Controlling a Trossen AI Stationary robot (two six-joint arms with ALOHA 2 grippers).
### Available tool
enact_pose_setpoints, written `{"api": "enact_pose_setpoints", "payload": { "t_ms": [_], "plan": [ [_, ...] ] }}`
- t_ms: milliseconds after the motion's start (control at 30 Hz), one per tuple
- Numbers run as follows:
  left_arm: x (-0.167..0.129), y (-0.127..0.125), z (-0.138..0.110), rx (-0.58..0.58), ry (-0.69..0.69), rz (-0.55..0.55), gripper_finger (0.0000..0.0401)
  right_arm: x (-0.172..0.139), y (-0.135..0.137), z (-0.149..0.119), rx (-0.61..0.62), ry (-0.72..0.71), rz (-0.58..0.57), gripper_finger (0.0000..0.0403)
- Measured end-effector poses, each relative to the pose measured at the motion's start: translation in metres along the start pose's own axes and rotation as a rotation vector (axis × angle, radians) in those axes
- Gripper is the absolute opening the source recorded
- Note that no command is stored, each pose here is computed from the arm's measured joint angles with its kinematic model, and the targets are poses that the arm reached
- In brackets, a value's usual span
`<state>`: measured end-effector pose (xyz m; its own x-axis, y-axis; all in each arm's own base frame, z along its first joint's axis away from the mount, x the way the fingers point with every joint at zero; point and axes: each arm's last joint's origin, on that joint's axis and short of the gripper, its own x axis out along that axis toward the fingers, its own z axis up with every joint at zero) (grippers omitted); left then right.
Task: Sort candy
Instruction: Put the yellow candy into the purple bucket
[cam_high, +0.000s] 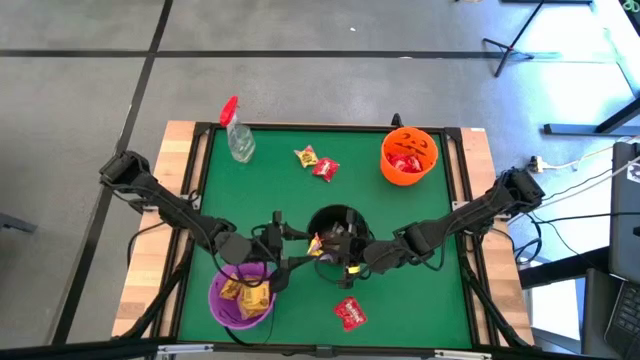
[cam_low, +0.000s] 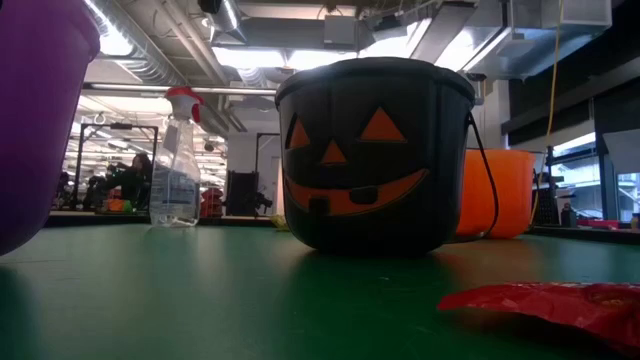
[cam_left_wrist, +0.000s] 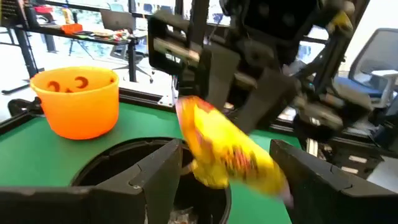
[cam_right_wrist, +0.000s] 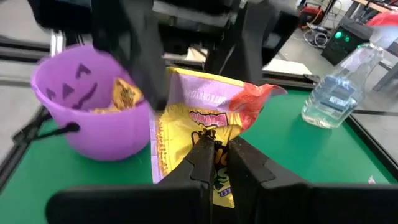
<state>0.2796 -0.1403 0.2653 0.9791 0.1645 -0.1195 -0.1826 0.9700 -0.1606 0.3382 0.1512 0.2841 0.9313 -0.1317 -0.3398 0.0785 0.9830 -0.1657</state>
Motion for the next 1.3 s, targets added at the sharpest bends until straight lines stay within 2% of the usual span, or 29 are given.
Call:
{"api": "enact_pose_setpoints", "payload": {
  "t_ms": [300, 467, 1000, 1133, 1300],
  "plan": [
    [0.001, 0.002, 0.000, 0.001, 0.000, 0.010, 0.0177, 0.012, 0.008, -0.010, -0.016, 0.022, 0.022, 0.0030],
    [0.001, 0.001, -0.003, -0.019, 0.039, -0.032, 0.0145, 0.012, 0.008, -0.009, -0.017, 0.011, 0.025, 0.0030],
    [0.000, 0.003, -0.009, -0.026, 0.090, -0.003, 0.0132, 0.012, 0.008, -0.006, -0.027, -0.012, 0.031, 0.0030],
    [0.000, 0.004, -0.009, 0.008, 0.085, 0.011, 0.0098, 0.012, 0.008, -0.006, -0.034, -0.012, 0.032, 0.0030],
    [0.000, 0.003, -0.009, 0.028, 0.091, 0.003, 0.0034, 0.012, 0.010, -0.006, -0.076, -0.013, 0.071, 0.0030]
  ]
}}
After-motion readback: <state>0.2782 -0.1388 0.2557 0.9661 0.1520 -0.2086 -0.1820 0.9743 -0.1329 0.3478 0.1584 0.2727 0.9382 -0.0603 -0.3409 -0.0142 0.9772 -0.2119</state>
